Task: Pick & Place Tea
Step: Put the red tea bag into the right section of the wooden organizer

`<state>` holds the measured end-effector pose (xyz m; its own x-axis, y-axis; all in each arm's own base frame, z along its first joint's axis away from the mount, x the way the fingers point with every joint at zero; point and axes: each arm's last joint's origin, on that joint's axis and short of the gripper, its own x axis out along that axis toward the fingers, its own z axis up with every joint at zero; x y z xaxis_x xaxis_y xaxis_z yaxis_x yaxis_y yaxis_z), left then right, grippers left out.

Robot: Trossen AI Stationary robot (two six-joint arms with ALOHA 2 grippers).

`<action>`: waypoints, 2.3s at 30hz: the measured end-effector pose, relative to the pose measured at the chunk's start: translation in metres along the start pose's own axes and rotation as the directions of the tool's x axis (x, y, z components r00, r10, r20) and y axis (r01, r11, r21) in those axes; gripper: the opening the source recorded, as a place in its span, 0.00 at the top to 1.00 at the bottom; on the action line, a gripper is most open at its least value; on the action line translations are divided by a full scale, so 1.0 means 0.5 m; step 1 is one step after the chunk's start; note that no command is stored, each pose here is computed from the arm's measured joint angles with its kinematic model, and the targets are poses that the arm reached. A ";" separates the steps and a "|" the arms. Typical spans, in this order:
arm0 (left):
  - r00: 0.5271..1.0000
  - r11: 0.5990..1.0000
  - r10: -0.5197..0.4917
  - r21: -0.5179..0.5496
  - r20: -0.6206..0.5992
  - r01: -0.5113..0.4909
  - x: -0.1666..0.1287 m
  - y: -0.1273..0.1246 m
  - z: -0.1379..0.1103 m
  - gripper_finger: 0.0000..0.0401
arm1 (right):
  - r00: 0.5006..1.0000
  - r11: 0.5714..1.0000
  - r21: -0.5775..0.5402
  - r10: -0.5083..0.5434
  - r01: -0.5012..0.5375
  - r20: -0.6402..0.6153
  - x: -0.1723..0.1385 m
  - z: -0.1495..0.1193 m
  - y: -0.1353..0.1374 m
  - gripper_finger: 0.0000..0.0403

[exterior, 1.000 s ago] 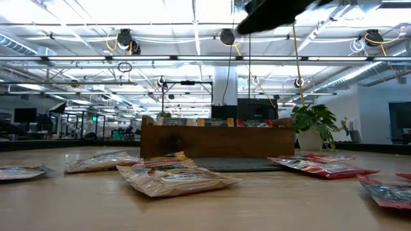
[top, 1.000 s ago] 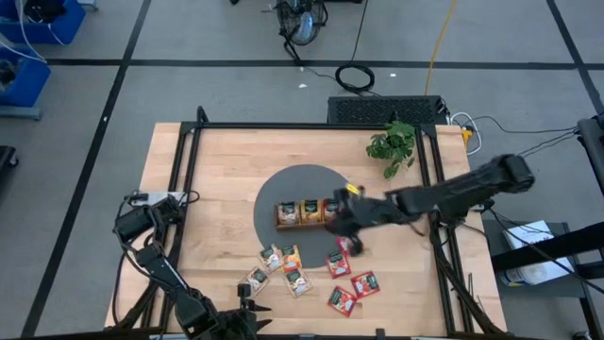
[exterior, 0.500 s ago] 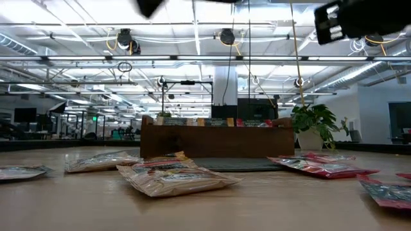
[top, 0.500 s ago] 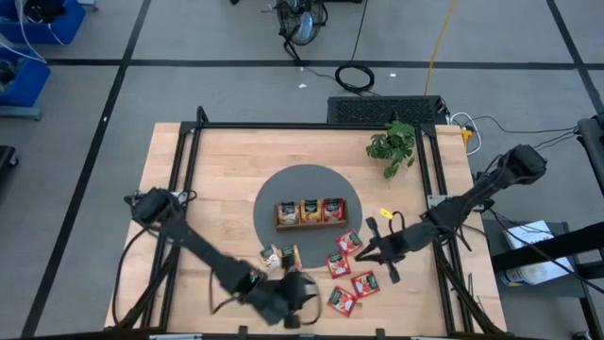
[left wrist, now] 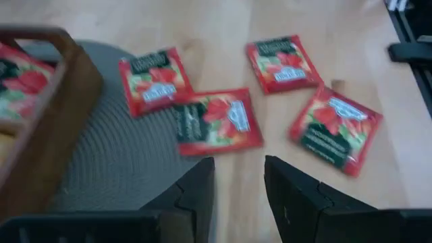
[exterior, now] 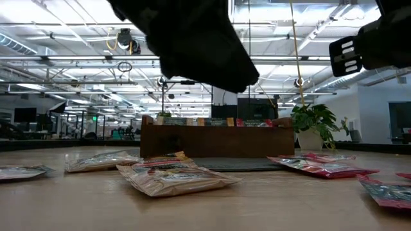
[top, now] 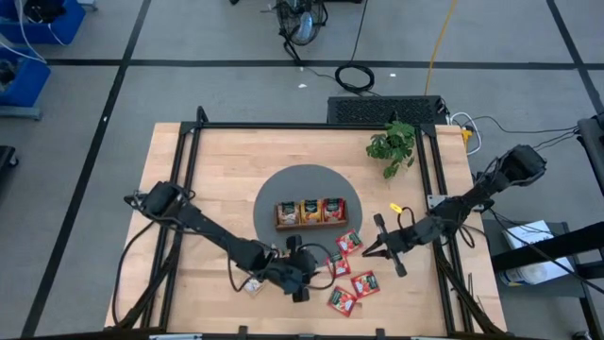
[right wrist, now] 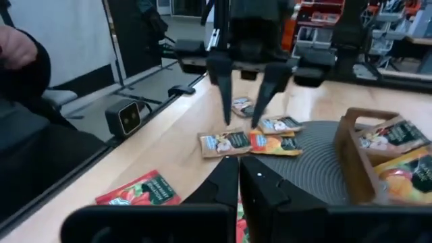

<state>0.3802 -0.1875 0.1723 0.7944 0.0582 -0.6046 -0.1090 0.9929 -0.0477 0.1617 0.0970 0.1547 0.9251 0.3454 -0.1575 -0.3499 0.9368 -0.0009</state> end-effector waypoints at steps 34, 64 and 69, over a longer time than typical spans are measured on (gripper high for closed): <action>0.980 0.940 -0.182 0.308 0.083 0.148 0.043 -0.023 -0.009 0.94 | 0.967 0.992 0.041 -0.107 0.119 -0.231 0.094 -0.055 0.029 1.00; 0.970 0.947 -0.234 0.238 0.062 0.214 0.156 0.012 -0.024 0.95 | 0.906 0.902 0.238 -0.278 0.361 -0.320 0.083 -0.088 -0.025 0.89; 0.971 0.948 -0.231 0.238 0.063 0.210 0.156 0.012 -0.023 0.99 | 0.922 0.910 0.261 -0.236 0.321 -0.308 0.093 -0.094 -0.022 0.79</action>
<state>0.4345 -0.1785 0.1157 0.8343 -0.1662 -0.5256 0.2055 0.9785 0.0169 0.2015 0.1001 0.1010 0.8897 0.0801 -0.4495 0.0164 0.9782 0.2068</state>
